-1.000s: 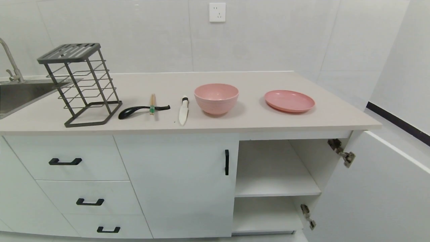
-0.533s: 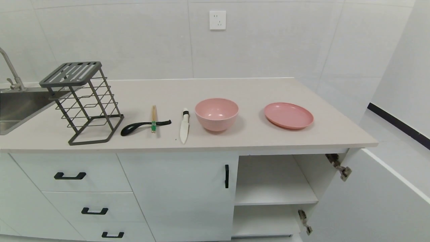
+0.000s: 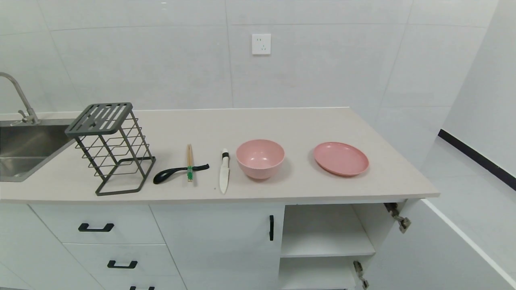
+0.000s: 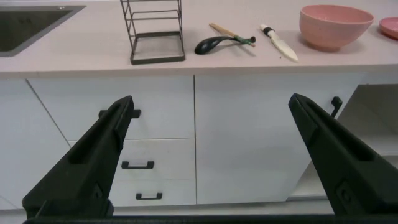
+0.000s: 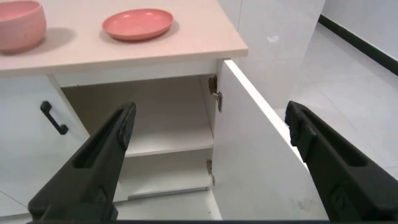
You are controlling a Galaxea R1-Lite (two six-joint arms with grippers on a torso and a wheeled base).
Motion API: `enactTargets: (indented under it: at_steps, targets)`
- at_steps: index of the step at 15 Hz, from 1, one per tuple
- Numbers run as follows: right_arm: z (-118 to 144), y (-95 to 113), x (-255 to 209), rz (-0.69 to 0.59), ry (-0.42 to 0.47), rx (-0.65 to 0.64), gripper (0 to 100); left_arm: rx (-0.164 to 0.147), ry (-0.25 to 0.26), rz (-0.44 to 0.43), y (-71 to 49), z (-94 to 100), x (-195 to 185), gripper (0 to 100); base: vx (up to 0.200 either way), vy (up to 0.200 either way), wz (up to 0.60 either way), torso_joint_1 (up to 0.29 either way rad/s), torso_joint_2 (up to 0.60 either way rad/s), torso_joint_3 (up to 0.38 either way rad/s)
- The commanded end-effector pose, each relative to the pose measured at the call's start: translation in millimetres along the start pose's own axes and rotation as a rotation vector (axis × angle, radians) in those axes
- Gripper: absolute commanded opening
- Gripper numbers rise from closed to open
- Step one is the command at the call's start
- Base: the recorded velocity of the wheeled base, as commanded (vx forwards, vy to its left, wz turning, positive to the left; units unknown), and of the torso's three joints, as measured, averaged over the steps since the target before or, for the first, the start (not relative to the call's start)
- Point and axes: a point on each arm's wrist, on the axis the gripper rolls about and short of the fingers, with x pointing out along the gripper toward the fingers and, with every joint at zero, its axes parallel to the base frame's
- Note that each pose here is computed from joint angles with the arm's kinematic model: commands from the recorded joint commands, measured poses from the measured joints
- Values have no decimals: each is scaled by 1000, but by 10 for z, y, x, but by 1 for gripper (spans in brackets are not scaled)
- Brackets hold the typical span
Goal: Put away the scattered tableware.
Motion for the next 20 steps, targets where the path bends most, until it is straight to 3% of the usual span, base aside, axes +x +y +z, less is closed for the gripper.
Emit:
enactTargets:
  at_steps: [1, 7, 9, 20]
  targets:
    - [0, 0, 2, 1, 3, 0, 100, 0, 1, -1, 0, 1, 1, 100, 0, 0, 0, 276, -559, -266]
    - [0, 0, 2, 1, 3, -2, 100, 0, 1, 1, 0, 1, 1, 100, 0, 0, -100, 215, -434, -215]
    - [0, 0, 2, 1, 3, -2, 100, 0, 1, -1, 0, 1, 1, 100, 0, 0, -600, 29, -56, -24]
    - [0, 0, 2, 1, 3, -2, 100, 0, 1, 1, 0, 1, 1, 100, 0, 0, 109, 0, 0, 0]
